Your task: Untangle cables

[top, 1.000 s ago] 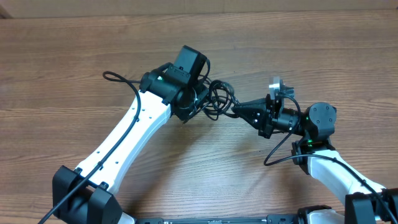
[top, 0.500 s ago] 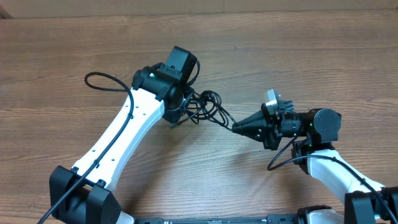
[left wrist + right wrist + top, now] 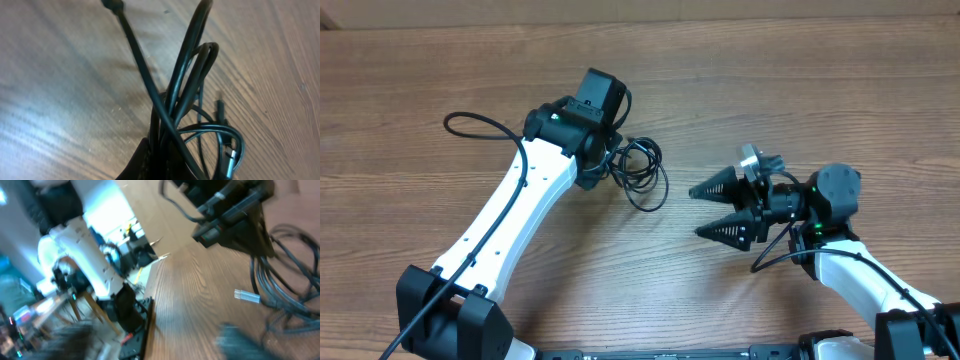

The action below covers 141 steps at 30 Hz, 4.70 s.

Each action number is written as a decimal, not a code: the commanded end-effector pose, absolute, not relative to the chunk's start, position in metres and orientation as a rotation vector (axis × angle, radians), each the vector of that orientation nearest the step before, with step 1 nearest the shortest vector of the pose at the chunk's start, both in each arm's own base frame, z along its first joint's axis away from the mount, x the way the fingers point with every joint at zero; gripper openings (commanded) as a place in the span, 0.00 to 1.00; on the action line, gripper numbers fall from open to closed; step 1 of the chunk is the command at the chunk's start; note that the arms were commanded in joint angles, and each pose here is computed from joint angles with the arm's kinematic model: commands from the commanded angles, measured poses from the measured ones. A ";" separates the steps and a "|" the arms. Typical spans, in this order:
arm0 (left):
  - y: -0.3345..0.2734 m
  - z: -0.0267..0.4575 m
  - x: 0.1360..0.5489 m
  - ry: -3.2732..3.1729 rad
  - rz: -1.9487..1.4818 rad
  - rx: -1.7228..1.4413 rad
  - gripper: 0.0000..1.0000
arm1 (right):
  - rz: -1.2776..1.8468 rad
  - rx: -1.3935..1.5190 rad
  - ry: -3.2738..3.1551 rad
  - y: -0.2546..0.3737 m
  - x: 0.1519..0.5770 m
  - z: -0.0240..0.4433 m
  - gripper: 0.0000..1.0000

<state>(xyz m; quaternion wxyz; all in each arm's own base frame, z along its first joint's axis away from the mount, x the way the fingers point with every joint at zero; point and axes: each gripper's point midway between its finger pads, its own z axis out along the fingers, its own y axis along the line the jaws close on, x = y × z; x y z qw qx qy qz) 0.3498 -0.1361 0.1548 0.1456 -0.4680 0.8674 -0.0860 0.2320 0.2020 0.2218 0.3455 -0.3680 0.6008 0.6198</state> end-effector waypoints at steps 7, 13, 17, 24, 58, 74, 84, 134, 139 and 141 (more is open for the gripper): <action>-0.146 0.157 0.360 2.653 -0.245 -0.868 0.04 | 1.499 -0.448 1.864 0.193 0.291 0.188 1.00; -0.164 0.162 0.365 2.695 -0.342 -0.661 0.04 | 1.457 -0.314 1.960 0.187 0.301 0.170 1.00; -0.167 0.165 0.372 2.677 -0.356 -0.594 0.04 | 1.532 -0.203 1.995 0.187 0.302 0.173 1.00; -0.172 0.168 0.377 2.657 -0.392 -0.586 0.04 | 1.626 -0.020 2.048 0.186 0.304 0.174 0.96; -0.247 0.189 0.372 2.596 -0.686 -0.533 0.04 | 1.568 0.254 2.149 0.176 0.316 0.150 0.31; -0.252 0.190 0.369 2.608 -0.709 -0.519 0.04 | 1.555 0.265 2.147 0.174 0.318 0.149 0.04; -0.245 0.189 0.374 2.582 -0.657 -0.545 0.04 | 1.582 0.228 2.148 0.177 0.314 0.151 0.04; -0.168 0.178 0.395 2.390 -0.497 -1.178 0.04 | 1.799 -0.685 1.814 0.202 0.240 0.212 0.04; -0.168 0.177 0.394 2.405 -0.489 -1.152 0.04 | 1.755 -0.383 1.978 0.199 0.266 0.188 0.49; -0.168 0.177 0.394 2.413 -0.483 -1.132 0.04 | 1.737 -0.294 2.031 0.197 0.271 0.178 0.61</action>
